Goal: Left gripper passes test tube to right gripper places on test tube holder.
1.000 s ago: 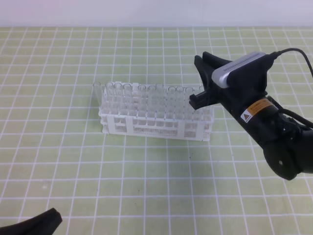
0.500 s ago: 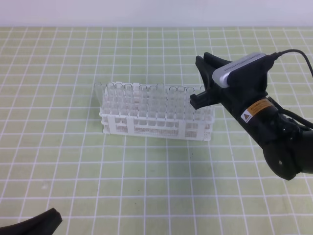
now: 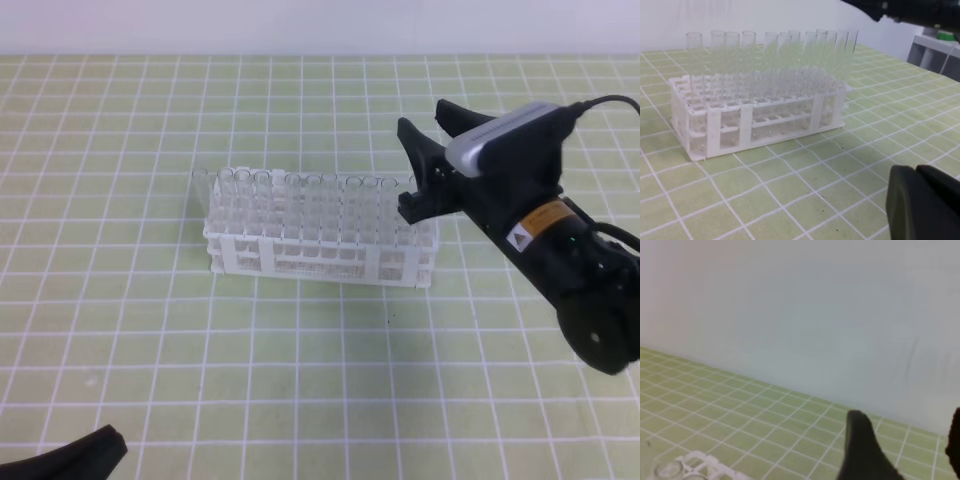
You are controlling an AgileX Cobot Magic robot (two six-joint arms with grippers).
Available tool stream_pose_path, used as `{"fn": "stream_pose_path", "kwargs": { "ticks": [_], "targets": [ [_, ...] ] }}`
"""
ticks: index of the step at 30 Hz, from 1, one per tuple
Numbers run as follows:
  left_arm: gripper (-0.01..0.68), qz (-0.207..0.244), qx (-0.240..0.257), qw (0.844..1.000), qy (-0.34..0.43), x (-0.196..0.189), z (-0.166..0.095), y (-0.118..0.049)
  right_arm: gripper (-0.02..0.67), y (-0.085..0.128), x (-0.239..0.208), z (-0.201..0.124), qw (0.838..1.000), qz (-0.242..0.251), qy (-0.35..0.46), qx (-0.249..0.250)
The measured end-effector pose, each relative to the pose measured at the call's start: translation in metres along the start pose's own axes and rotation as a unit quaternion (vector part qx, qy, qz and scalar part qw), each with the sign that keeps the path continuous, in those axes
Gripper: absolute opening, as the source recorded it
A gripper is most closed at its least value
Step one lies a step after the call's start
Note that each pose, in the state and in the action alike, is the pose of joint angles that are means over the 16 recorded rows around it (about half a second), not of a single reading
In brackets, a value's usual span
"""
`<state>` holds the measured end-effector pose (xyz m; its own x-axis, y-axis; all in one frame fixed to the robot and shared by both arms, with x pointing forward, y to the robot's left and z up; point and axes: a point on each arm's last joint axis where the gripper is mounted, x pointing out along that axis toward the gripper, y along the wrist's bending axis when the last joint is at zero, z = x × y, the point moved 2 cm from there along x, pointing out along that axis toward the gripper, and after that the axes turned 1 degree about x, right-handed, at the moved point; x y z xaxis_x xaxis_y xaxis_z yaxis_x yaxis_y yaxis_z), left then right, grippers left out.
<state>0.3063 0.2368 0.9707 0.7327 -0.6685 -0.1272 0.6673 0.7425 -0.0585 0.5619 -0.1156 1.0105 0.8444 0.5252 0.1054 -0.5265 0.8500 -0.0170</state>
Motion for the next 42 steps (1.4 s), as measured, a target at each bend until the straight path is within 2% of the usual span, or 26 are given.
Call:
{"fn": "stream_pose_path", "kwargs": {
  "ticks": [5, 9, 18, 24, 30, 36, 42],
  "targets": [
    [-0.003, 0.0, 0.0, 1.0, 0.0, 0.0, 0.0, 0.0, 0.327, 0.001, -0.018, 0.021, 1.0, 0.0, -0.013, -0.002],
    [-0.003, 0.0, 0.002, 1.0, 0.001, 0.0, -0.001, 0.0, 0.295, 0.001, -0.037, 0.039, 1.0, -0.001, -0.016, -0.004],
    [-0.002, 0.0, 0.003, 1.0, 0.002, 0.0, -0.001, 0.0, 0.118, 0.003, -0.092, 0.078, 1.0, -0.006, -0.011, -0.005],
    [-0.002, 0.0, 0.002, 1.0, 0.001, 0.0, -0.001, 0.0, 0.014, 0.004, -0.14, 0.092, 0.999, -0.013, -0.023, 0.026],
    [-0.002, 0.0, 0.003, 1.0, 0.002, 0.0, -0.001, 0.0, -0.012, 0.005, -0.181, 0.094, 0.996, -0.018, -0.052, 0.066],
    [-0.002, 0.0, 0.002, 1.0, 0.001, 0.0, -0.001, 0.0, -0.014, 0.005, -0.205, 0.085, 0.993, -0.024, -0.059, 0.096],
    [-0.002, 0.001, 0.003, 1.0, 0.002, 0.0, -0.001, 0.0, -0.015, 0.0, -0.217, 0.065, 0.994, -0.051, -0.022, 0.089]
  ]
}}
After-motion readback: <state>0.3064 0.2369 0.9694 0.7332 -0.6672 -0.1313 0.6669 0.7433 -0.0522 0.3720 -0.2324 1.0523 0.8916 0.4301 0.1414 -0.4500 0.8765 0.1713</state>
